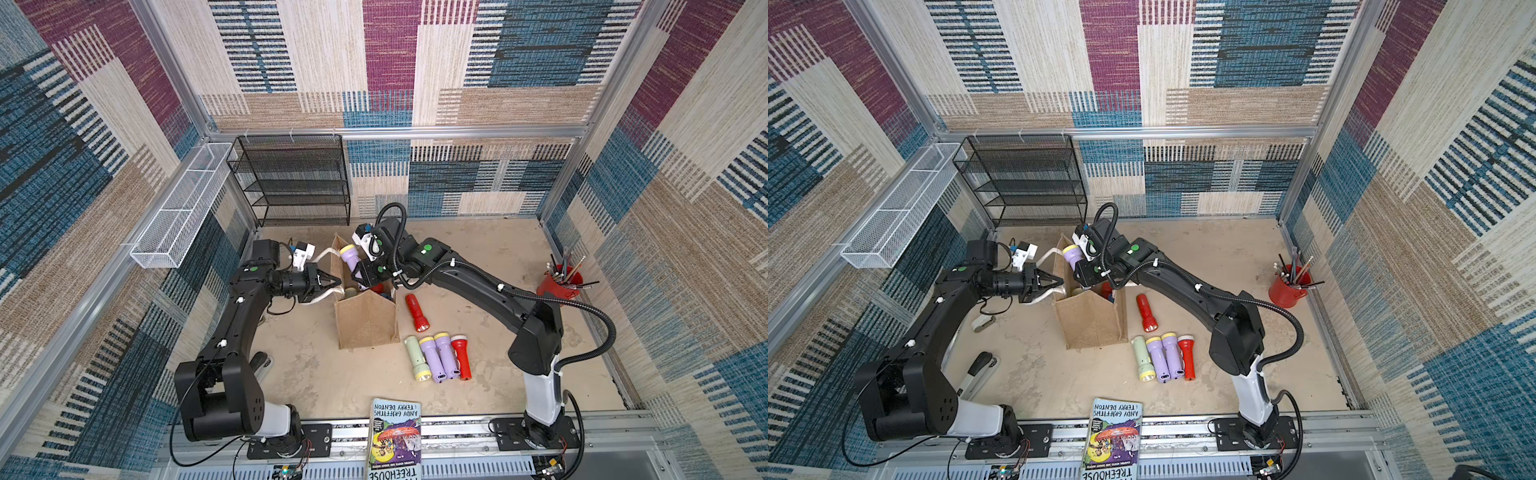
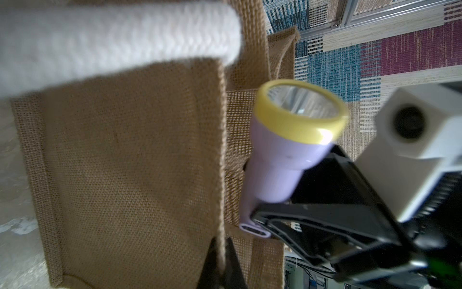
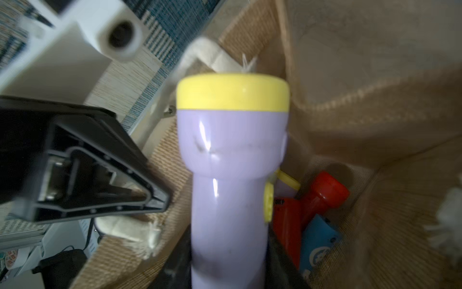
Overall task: Put the flashlights into the tote bags
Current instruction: Place the flashlight in the canvas bag.
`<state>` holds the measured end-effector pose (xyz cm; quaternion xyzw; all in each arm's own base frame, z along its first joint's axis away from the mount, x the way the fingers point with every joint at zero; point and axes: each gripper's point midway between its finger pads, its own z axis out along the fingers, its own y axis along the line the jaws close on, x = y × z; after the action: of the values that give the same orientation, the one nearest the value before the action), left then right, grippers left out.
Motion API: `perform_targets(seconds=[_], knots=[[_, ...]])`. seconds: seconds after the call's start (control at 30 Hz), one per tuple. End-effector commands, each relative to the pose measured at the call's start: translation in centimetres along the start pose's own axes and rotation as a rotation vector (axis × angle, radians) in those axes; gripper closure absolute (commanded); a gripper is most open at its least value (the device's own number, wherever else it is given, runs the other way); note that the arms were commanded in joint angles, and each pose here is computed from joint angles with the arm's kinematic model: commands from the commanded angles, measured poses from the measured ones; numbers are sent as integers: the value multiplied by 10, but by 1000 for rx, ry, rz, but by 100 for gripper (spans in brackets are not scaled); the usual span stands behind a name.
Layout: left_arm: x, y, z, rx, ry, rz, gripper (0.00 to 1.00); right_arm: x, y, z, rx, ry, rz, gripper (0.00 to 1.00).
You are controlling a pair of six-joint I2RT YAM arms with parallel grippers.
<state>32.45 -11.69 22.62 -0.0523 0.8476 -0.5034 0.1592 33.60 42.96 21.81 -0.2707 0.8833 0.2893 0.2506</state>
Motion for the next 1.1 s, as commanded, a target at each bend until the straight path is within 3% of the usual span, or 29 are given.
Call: perform_targets(seconds=[0.0, 0.33, 0.6, 1.07], knots=[[-3, -4, -2, 11, -12, 27, 100, 15, -4, 9, 0, 32, -5, 64], [-2, -5, -1, 17, -11, 25, 100, 61, -29, 40, 56, 181, 34, 63], [-3, -4, -2, 14, -12, 27, 100, 91, -67, 60, 240, 295, 45, 62], [-2, -3, -1, 6, -12, 26, 100, 70, -45, 52, 150, 252, 10, 42]])
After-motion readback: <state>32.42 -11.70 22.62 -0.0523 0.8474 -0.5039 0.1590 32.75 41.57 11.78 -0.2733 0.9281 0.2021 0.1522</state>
